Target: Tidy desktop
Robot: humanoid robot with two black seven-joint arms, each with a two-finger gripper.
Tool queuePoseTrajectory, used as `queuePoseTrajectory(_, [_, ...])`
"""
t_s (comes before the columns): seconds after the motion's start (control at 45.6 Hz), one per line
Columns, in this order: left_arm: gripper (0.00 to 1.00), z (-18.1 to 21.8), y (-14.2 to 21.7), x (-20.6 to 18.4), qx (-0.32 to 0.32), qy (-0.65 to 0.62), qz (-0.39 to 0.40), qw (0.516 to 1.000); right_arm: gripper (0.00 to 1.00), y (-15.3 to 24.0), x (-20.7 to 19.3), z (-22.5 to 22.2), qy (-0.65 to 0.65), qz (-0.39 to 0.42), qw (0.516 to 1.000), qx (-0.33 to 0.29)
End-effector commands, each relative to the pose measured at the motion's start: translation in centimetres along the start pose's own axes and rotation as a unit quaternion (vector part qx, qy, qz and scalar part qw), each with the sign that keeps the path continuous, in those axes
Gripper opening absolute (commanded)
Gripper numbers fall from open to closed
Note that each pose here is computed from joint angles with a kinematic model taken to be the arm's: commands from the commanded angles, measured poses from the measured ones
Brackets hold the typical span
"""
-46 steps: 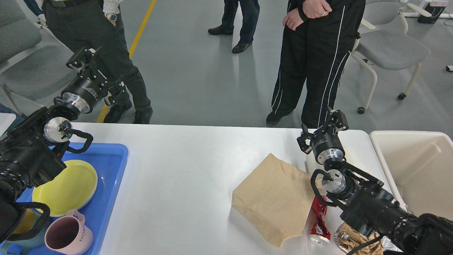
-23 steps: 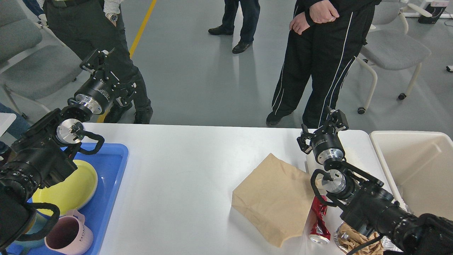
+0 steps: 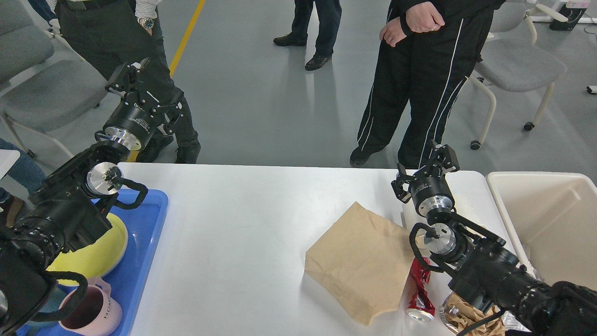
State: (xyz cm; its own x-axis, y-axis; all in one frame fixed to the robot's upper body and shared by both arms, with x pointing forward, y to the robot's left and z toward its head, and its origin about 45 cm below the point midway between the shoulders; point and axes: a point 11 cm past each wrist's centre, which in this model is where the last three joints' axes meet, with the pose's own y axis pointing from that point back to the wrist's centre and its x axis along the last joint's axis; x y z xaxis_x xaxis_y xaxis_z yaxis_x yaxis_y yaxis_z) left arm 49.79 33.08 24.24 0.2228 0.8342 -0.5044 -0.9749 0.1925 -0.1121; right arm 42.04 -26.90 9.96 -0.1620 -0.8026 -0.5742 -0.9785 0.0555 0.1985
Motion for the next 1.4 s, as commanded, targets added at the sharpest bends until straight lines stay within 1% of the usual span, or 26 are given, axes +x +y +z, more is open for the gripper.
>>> queuePoseTrajectory(0.0, [0.96,0.0,0.0,0.0,-0.005,0.001,0.000,1.000,1.00,0.0,0.0,0.0,0.000,0.000,1.000,0.000])
queuePoseTrajectory(0.197, [0.96,-2.5,0.3,-0.7,0.009,0.021,0.001,1.000,1.00,0.0,0.0,0.0,0.000,0.000,1.000,0.000])
queuePoseTrajectory(0.372, [0.96,-4.4,1.2,-0.3,0.024,0.030,0.008,0.999,1.00,0.0,0.0,0.0,0.000,0.000,1.000,0.000])
queuePoseTrajectory(0.482, [0.96,-6.0,1.0,-1.6,0.032,0.043,0.000,0.999,1.00,0.0,0.0,0.0,0.000,0.000,1.000,0.000])
queuePoseTrajectory(0.57, [0.96,-7.1,1.5,-1.6,0.039,0.050,0.002,0.998,1.00,0.0,0.0,0.0,0.000,0.000,1.000,0.000])
queuePoseTrajectory(0.745, [0.96,-8.0,1.5,-2.2,0.047,0.054,-0.002,0.997,1.00,0.0,0.0,0.0,0.000,0.000,1.000,0.000])
queuePoseTrajectory(0.942, [0.96,-8.7,2.1,-1.7,0.052,0.056,0.005,0.997,1.00,0.0,0.0,0.0,0.000,0.000,1.000,0.000])
queuePoseTrajectory(1.095, [0.96,-10.0,2.9,-1.5,0.068,0.059,0.010,0.996,1.00,0.0,0.0,0.0,0.000,0.000,1.000,0.000])
queuePoseTrajectory(1.183, [0.96,-11.1,3.0,-2.3,0.075,0.068,0.006,0.995,1.00,0.0,0.0,0.0,0.000,0.000,1.000,0.000])
queuePoseTrajectory(1.38, [0.96,-11.3,3.2,-2.2,0.073,0.075,0.011,0.994,1.00,0.0,0.0,0.0,0.000,0.000,1.000,0.000])
